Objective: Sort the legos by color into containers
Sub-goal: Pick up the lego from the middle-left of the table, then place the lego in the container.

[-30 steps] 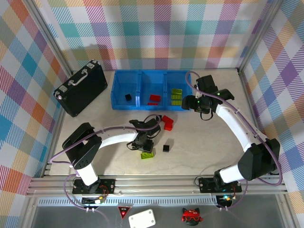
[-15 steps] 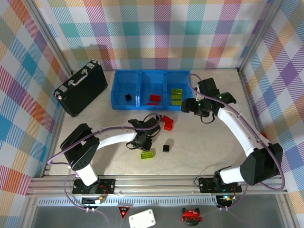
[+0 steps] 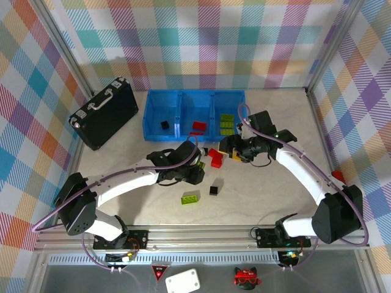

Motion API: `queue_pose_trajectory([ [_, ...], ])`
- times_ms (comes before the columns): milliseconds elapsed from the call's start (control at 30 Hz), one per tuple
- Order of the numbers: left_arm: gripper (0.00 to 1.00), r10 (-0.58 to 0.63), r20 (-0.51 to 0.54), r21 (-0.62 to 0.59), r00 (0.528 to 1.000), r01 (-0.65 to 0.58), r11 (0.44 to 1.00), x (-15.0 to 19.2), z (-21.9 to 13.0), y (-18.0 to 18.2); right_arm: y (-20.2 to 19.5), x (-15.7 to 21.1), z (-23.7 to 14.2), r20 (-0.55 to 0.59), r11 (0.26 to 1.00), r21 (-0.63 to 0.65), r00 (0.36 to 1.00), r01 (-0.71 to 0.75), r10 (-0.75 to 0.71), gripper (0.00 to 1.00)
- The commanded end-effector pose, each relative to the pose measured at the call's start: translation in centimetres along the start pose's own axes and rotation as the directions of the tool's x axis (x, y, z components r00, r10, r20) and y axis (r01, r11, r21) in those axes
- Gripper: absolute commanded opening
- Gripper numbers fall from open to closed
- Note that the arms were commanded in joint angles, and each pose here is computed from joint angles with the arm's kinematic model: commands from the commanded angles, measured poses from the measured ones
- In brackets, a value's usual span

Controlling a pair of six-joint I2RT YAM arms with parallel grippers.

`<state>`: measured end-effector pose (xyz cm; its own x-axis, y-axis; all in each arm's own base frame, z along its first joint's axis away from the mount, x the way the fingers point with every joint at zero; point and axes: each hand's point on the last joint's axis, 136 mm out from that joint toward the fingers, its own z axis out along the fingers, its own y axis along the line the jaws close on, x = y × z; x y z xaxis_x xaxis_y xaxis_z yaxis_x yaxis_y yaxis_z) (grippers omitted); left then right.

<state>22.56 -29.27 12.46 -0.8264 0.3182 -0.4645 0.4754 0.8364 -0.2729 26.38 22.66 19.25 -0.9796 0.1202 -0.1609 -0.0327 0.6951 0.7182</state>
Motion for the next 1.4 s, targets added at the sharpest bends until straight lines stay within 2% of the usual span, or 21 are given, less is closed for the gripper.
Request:
queue_pose_trajectory([
  [0,0.28,0.053,0.052,0.103,0.997,-0.058,0.993,-1.1,-1.1,-1.7,2.7,1.3,0.5,-0.061,0.992,-0.125,0.998,-0.003,-0.004,0.65],
  [200,0.27,0.077,0.081,0.173,0.994,-0.09,0.981,-1.4,-1.8,-3.0,3.2,2.8,2.4,-0.138,0.99,-0.137,0.99,-0.009,-0.01,0.63],
  [400,0.27,0.082,0.096,0.185,0.992,-0.099,0.978,-1.5,-2.2,-3.2,3.0,3.8,3.8,-0.201,0.992,-0.126,0.98,-0.026,0.0,0.61],
  [533,0.26,0.083,0.106,0.181,0.991,-0.102,0.978,-1.6,-2.5,-3.1,2.3,4.0,4.2,-0.205,0.995,-0.093,0.979,-0.032,0.012,0.59],
  [633,0.26,0.083,0.113,0.178,0.99,-0.103,0.979,-1.7,-2.6,-3.1,1.7,3.7,4.1,-0.166,0.997,-0.063,0.986,-0.033,0.022,0.57],
  [733,0.26,0.083,0.122,0.188,0.989,-0.106,0.976,-1.7,-2.9,-3.2,2.2,3.6,4.1,-0.154,0.994,-0.102,0.988,-0.048,0.031,0.56],
  [1000,0.26,0.097,0.14,0.226,0.985,-0.128,0.966,-1.7,-3.6,-3.9,3.0,4.4,4.4,-0.221,0.983,-0.168,0.975,-0.075,0.037,0.53],
  [1367,0.27,0.102,0.14,0.242,0.985,-0.134,0.961,-1.7,-3.6,-4.2,2.4,4.6,4.3,-0.207,0.987,-0.146,0.978,-0.07,0.039,0.36],
])
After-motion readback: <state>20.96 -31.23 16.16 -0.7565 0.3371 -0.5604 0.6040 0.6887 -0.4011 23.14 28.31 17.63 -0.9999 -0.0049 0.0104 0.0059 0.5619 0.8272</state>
